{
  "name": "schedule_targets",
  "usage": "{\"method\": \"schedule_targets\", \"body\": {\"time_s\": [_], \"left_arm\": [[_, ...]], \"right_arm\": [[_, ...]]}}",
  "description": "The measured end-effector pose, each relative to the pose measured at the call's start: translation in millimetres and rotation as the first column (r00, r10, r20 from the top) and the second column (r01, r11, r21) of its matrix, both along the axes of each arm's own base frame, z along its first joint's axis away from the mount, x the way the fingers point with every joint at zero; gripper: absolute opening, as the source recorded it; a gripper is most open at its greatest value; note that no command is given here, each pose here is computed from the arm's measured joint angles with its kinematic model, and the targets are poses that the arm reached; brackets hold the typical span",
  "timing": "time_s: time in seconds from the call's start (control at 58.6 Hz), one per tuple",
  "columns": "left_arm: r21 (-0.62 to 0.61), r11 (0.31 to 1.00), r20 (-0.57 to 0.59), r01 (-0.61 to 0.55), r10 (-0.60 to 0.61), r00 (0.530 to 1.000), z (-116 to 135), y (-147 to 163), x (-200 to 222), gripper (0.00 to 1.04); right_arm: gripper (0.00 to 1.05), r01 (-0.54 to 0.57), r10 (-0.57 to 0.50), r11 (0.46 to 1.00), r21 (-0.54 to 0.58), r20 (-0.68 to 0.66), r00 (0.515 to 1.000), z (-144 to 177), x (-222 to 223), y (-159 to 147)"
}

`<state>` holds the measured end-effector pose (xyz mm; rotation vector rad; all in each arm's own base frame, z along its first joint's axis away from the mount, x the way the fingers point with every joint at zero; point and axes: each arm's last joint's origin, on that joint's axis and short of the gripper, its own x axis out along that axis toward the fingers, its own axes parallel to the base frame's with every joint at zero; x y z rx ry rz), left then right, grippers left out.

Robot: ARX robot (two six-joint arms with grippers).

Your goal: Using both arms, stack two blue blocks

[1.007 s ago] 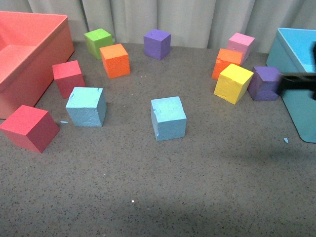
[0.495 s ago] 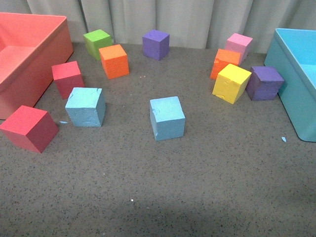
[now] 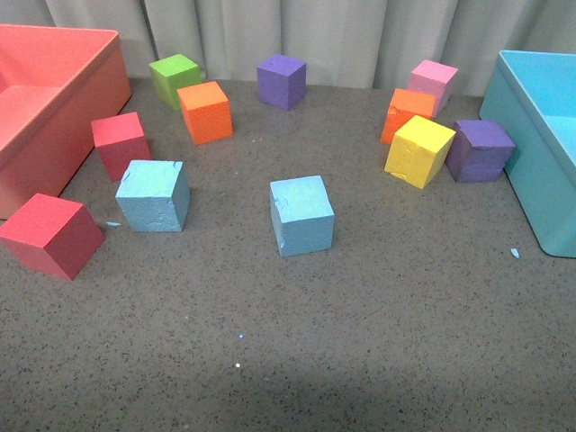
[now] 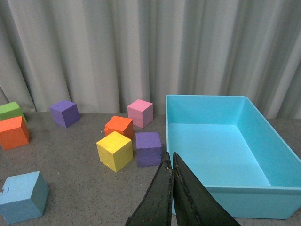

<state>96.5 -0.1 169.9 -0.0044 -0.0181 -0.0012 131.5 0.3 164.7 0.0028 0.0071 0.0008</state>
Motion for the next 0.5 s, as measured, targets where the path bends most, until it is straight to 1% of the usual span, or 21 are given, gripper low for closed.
{"method": "schedule_targets", "body": {"time_s": [0.495], "left_arm": [[0.000, 1.000, 0.000, 0.000, 0.000, 1.000, 0.0, 0.0, 0.0, 0.98]], "right_arm": [[0.01, 0.000, 0.000, 1.000, 0.000, 0.013, 1.000, 2.9, -17.1, 0.0]]}}
